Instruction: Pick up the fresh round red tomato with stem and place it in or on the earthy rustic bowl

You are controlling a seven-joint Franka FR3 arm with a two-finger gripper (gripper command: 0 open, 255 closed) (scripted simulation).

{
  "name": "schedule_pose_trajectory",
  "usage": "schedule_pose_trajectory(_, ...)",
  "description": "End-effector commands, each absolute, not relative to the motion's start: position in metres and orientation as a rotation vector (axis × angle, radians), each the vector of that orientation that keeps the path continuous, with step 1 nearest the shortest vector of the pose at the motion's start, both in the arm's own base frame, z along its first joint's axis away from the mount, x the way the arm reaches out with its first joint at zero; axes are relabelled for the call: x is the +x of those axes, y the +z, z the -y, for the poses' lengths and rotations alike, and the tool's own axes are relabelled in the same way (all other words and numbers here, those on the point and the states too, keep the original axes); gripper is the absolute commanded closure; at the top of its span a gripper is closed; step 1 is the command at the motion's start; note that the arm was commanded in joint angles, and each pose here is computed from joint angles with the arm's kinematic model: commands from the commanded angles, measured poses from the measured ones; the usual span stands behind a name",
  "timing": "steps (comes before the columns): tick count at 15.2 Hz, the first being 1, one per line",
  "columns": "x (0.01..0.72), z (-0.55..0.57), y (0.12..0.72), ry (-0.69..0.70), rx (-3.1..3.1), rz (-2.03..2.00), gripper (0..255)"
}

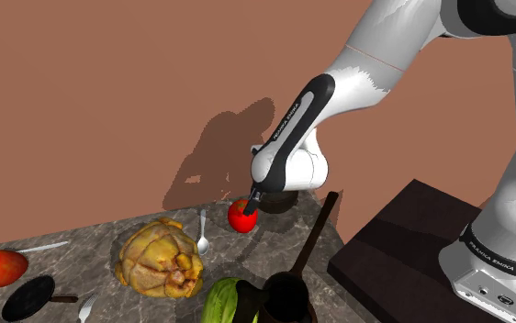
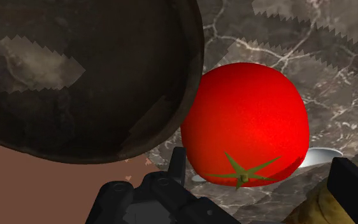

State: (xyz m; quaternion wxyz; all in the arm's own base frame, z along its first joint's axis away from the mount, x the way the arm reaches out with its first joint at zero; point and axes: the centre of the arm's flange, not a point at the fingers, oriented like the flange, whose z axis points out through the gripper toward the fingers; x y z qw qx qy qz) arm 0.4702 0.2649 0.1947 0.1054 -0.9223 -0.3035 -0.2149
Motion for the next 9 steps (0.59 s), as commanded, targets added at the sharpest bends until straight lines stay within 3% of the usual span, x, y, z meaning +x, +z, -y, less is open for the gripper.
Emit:
schedule_pose_trajectory(1, 0.4711, -0.2659, 0.1928, -0.634, -2.718, 0.895, 0)
schedule_pose_trajectory(6, 0.4711, -0.2660, 0.1928, -0.634, -2.718, 0.895, 0)
schedule_pose_trajectory(7, 0.4711, -0.2660, 0.1928, -0.634, -2.718, 0.895, 255)
schedule_pose_trajectory(9, 0.4711, -0.2660, 0.1928, -0.634, -2.718, 0.895, 255)
